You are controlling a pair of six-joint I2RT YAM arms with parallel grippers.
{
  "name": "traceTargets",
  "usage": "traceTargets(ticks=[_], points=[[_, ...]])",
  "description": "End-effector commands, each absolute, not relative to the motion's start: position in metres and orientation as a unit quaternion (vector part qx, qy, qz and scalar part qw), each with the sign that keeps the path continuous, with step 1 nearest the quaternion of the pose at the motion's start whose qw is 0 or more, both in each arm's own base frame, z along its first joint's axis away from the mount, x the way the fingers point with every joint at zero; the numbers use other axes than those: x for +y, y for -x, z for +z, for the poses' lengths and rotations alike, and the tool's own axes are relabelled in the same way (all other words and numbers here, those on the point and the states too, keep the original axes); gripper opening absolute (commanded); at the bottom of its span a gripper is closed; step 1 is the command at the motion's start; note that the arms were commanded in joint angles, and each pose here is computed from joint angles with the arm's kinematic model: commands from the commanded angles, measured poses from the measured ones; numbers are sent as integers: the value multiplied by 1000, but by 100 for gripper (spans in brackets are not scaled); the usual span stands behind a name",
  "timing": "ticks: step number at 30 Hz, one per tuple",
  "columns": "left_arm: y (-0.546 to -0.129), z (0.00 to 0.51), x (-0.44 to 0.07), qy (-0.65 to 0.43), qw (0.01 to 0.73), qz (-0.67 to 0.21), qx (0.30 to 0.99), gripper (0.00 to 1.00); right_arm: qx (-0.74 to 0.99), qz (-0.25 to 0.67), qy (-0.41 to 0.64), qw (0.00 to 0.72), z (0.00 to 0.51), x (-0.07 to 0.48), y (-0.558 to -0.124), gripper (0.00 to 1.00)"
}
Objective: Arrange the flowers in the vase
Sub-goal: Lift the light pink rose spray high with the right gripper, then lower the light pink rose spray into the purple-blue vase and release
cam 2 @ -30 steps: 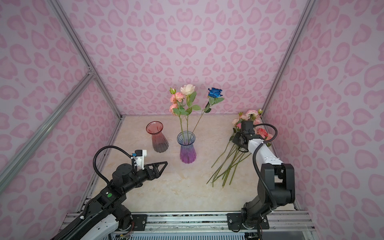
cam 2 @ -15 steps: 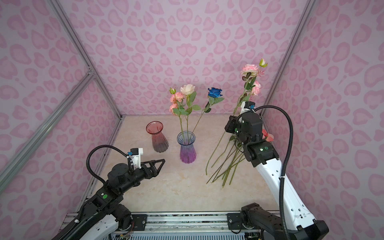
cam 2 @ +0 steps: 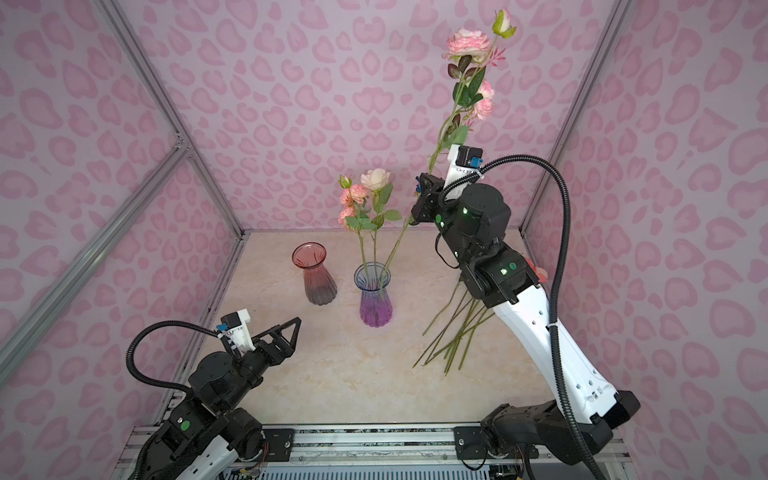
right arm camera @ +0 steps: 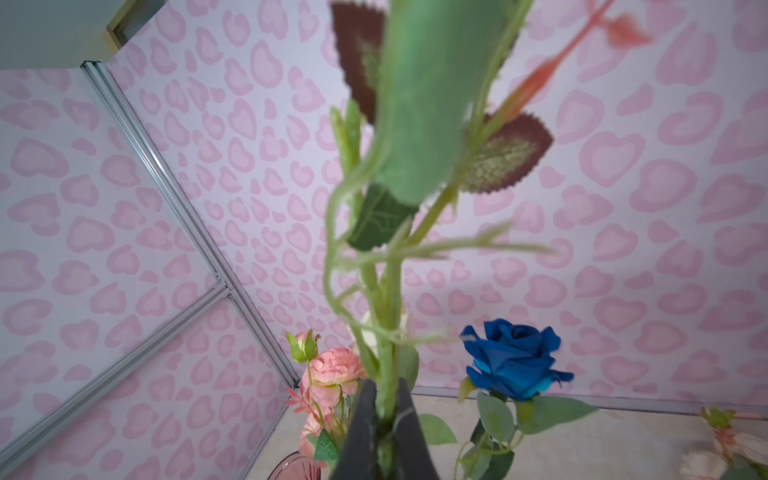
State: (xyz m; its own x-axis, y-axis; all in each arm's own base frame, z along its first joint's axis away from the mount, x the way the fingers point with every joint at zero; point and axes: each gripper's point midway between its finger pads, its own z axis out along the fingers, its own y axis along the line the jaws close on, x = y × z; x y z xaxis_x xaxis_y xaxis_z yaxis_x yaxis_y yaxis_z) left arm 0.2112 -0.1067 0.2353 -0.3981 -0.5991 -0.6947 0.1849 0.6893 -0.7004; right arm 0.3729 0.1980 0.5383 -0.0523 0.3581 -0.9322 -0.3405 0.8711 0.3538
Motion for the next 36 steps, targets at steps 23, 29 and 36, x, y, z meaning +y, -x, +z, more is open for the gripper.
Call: traceTargets(ticks=[23, 29, 36], points=[[-209, 224, -110, 130, 522, -374, 756, 99, 737, 159, 103, 649, 394, 279, -399, 7], [-212, 220, -113, 131, 518, -374, 758, 98, 775, 154, 102, 604, 333, 275, -381, 11], [-215, 217, -116, 129, 512, -373, 763, 98, 787, 150, 86, 592, 326, 267, -377, 23]])
